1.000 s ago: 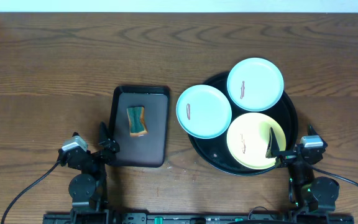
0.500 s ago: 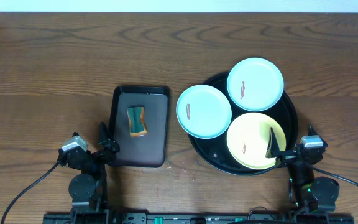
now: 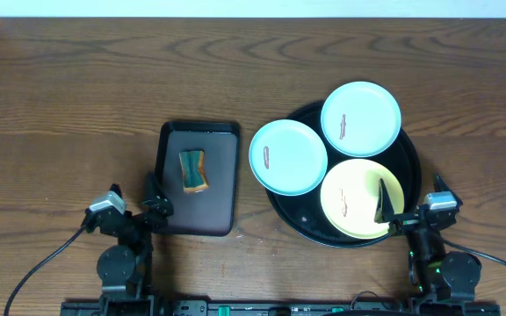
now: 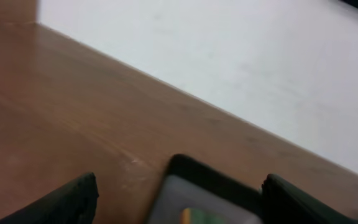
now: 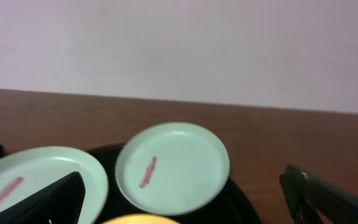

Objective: Clean dirty plates on tray and stack at the side
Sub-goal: 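Raise both arms from rest toward the sponge tray and plates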

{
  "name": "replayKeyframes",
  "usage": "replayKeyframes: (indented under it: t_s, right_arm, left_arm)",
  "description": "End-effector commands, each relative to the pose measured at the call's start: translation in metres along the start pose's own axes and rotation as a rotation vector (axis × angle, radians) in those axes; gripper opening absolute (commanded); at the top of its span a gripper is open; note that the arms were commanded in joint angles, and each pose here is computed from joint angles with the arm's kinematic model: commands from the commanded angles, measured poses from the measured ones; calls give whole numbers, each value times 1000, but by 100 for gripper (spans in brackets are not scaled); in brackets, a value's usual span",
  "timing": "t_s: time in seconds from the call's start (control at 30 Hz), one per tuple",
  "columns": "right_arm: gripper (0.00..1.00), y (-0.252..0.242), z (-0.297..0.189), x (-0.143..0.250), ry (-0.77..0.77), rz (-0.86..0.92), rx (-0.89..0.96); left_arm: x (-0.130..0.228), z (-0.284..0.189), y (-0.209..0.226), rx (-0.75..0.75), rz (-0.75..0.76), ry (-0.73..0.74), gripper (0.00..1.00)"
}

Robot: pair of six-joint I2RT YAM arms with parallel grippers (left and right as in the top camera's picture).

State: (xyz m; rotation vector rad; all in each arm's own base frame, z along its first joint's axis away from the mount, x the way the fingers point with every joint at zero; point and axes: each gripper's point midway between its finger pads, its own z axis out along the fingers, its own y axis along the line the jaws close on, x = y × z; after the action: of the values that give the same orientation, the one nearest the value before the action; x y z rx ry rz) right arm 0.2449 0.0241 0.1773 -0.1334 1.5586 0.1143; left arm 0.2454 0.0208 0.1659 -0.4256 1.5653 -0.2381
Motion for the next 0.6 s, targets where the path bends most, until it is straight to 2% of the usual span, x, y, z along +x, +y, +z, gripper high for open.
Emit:
replayKeyframes:
  t_s: [0.0, 0.13, 0.23, 0.37, 0.5, 0.57]
  right_arm:
    - [99, 15, -1, -13, -55, 15, -86]
    - [99, 30, -5, -30, -93, 24, -170]
    - [99, 34, -6, -49, -98, 71, -199]
    - [99, 34, 0, -95, -92, 96, -213]
    - [99, 36, 23, -139, 20, 130, -248]
    - [99, 42, 42, -156, 126, 166, -307]
  left_arm:
    - [-11, -3, -29, 155, -25, -32, 86]
    - [-35, -9, -44, 195, -24, -61, 85]
    - [-42, -9, -47, 172, -23, -11, 85]
    - [-64, -4, -57, 126, -21, 88, 85]
    - [-93, 6, -73, 73, -20, 225, 86]
    - [-102, 12, -83, 55, -19, 330, 85]
